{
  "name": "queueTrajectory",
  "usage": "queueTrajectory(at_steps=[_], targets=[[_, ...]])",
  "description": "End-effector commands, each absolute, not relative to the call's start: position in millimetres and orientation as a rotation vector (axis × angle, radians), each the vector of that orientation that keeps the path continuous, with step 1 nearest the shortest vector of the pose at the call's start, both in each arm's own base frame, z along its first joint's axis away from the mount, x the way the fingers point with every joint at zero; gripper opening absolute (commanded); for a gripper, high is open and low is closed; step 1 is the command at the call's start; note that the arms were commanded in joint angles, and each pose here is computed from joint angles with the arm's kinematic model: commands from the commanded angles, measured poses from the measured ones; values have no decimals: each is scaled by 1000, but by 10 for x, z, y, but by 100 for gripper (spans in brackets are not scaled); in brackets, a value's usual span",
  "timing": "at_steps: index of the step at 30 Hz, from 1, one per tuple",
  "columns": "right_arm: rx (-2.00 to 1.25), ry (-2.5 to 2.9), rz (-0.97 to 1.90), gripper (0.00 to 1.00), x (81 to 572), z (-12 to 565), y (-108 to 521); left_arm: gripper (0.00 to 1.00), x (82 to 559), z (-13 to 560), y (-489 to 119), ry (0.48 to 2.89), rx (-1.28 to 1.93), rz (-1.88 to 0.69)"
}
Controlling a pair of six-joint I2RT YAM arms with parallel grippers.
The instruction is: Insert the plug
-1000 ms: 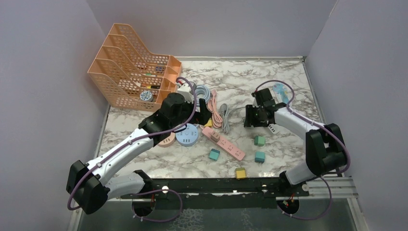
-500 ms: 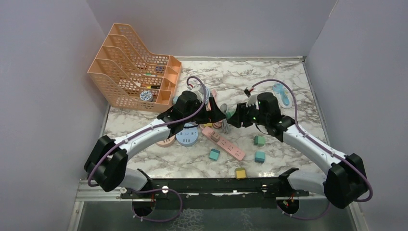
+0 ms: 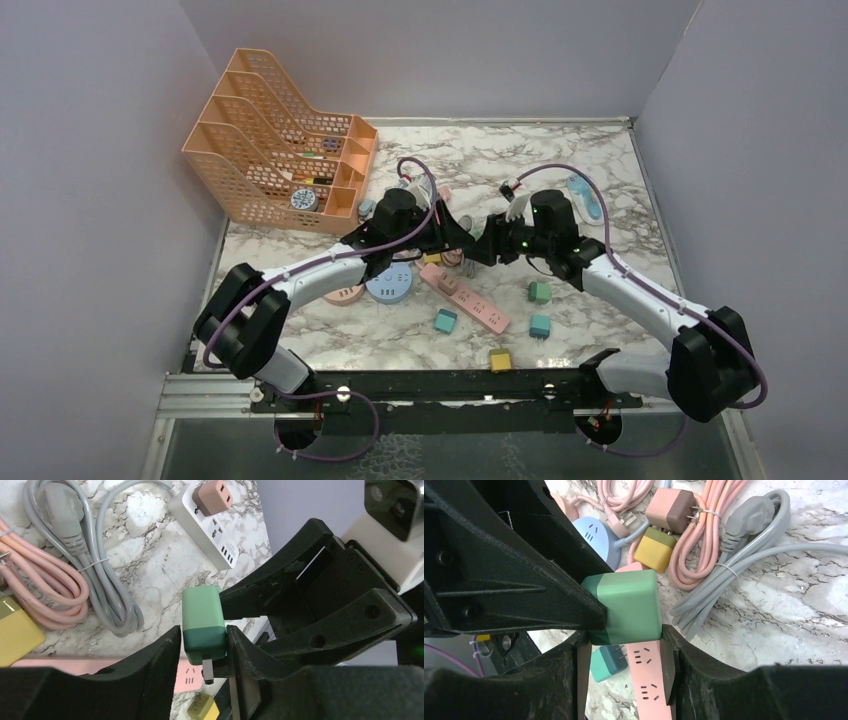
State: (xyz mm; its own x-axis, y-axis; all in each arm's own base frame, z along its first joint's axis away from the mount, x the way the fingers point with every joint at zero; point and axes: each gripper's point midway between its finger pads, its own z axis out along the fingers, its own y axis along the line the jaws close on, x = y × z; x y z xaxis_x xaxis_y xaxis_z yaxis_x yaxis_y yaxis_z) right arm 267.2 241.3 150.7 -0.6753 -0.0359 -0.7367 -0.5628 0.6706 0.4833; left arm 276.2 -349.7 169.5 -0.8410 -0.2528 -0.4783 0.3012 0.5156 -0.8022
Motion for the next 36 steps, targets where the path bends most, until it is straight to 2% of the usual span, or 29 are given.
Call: queueTrajectory(at_steps=[1,3,7,12,14,18,24,31,33,36], targets=[[-492,2066,1017,34,2755,1804,2575,36,2715,1762,-3566,2178,91,-1380],[-486,2073,1020,37,2763,1808,2582,28,2706,1768,-3559,2168,115,-1374],[-504,2104,1026,66,2709,1843,2572,14,2667,1833,-3549,2130,202,-1381],[-509,2039,1049,94,2537,2074,2504,9,2678,2051,-3442,2062,264,-1412],[-501,1988,1063,100,2456,2231,2469,8,2679,2189,-3369,2024,282,-1433],[-368,1910,1113,98,2373,2608,2399,8,2578,2575,-3256,1919,367,-1494],[-193,1731,1339,74,2267,3369,2447,8,2242,3189,-3167,1736,565,-1564],[-416,1687,1425,65,2112,3682,2616,8,1968,3728,-3111,1600,682,-1638],[-496,1650,1469,60,2022,3760,2660,8,1919,3802,-3100,1581,703,-1650],[-600,1565,1567,46,1869,3855,2717,8,1879,3865,-3091,1565,721,-1660]])
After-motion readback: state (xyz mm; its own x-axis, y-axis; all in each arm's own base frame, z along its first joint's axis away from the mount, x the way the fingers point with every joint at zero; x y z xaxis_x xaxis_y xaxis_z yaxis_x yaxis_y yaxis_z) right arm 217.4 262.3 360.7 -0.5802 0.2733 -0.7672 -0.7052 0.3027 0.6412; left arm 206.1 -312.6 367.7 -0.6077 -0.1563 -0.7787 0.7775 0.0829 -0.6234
